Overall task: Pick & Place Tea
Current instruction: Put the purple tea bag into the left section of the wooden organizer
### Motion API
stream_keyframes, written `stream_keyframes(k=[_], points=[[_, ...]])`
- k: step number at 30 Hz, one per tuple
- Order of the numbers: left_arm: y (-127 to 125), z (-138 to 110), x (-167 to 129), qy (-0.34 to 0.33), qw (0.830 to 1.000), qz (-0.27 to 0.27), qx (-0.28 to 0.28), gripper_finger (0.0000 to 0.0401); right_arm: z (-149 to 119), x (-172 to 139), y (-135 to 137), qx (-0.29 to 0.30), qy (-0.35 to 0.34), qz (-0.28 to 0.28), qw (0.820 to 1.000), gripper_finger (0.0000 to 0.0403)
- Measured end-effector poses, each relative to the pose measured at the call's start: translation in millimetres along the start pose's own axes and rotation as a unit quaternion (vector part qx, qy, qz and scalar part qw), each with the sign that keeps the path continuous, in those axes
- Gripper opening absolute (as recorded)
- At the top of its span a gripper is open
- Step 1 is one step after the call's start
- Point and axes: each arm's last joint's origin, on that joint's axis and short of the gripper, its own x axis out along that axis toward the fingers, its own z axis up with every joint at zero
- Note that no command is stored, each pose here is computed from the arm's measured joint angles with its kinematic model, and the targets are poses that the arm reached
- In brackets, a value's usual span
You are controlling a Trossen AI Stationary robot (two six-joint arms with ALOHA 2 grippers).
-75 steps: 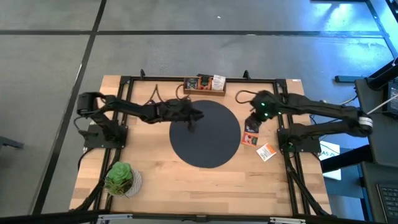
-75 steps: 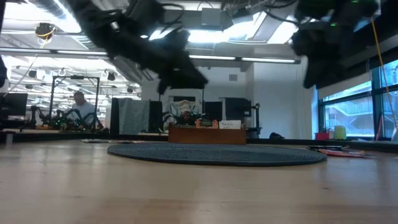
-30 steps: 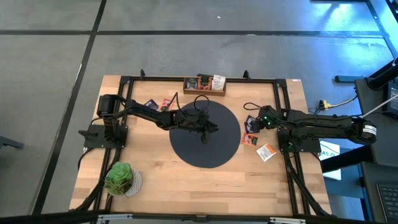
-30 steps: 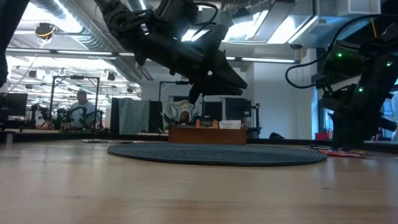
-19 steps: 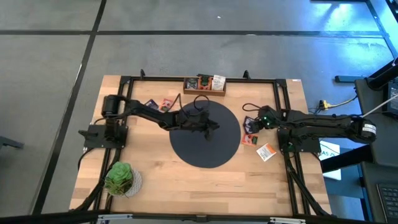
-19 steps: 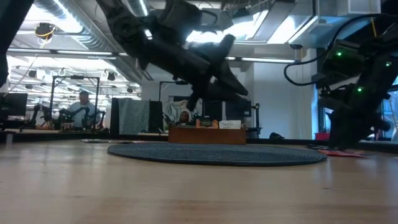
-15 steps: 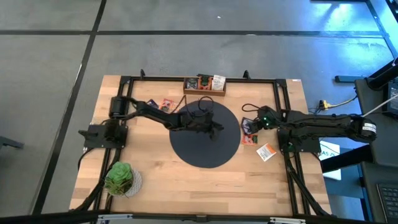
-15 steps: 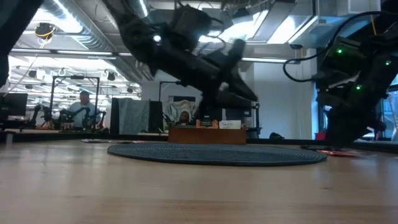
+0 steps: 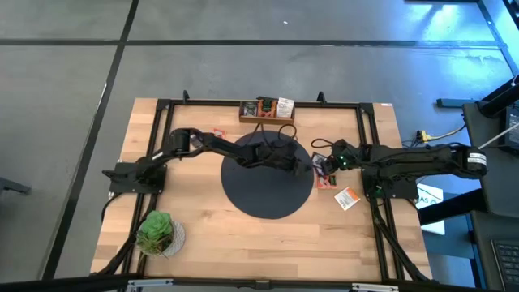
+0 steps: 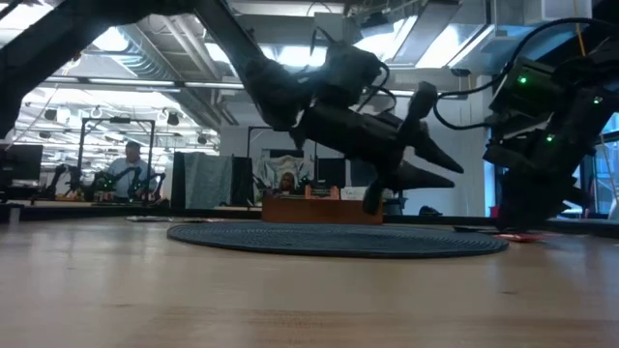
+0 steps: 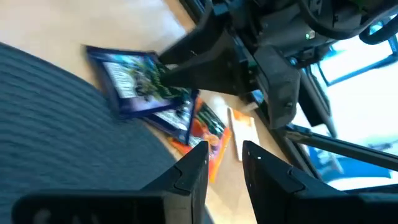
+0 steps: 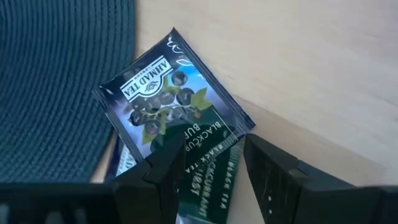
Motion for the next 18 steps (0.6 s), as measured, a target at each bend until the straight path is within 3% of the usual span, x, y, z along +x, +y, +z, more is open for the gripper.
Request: stream_keyframes(k=[6,18], points=[[-4.8,5.4,12.9,-0.006,1.000,-0.018,-0.007,0.0095,2.3,1.5,3.2,-0.004,-0.017,0.016,1.000,0.0167],[1.5,17.9,11.8,-0.017,0.999,-0.014,-0.026,0.0095,2.7,1.7,3.7,-0.022,-0.020,0.018,0.999,0.0167]])
